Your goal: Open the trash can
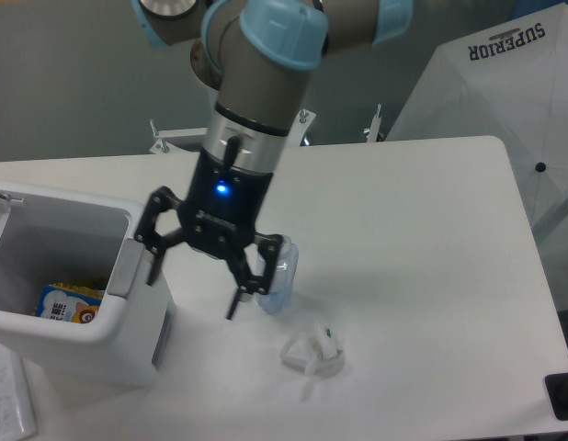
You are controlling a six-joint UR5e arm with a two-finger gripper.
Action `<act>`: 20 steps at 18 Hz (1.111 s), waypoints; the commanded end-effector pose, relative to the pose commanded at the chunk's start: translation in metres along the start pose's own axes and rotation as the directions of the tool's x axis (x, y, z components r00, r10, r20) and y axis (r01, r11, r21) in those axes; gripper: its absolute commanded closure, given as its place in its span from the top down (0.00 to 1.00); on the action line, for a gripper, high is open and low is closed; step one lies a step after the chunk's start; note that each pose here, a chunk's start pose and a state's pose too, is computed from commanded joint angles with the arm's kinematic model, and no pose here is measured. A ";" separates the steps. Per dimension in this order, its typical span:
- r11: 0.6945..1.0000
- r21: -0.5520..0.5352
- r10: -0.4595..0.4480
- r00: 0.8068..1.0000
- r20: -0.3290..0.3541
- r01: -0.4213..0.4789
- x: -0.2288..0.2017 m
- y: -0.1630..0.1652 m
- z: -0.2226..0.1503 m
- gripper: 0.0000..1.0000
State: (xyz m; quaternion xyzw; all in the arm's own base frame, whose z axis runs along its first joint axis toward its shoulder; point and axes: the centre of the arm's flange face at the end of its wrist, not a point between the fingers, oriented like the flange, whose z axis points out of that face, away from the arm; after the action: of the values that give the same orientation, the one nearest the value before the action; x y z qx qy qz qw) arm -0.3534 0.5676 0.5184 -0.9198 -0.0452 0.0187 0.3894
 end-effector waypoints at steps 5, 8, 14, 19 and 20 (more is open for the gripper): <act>0.987 -0.139 0.093 0.991 0.091 -0.080 -0.050 0.054 0.010 1.00; 0.978 -0.202 0.084 0.988 0.128 -0.057 -0.101 0.089 0.017 1.00; 0.920 -0.342 0.224 0.973 0.055 -0.193 -0.147 0.131 0.028 1.00; 0.763 -0.552 0.353 0.932 -0.080 -0.337 -0.163 0.151 0.035 1.00; 0.745 -0.572 0.361 0.929 -0.086 -0.343 -0.163 0.152 0.037 1.00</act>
State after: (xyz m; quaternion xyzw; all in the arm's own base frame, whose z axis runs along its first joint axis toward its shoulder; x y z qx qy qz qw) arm -0.5079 0.4728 0.3835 -0.9854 0.1195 0.0911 0.0804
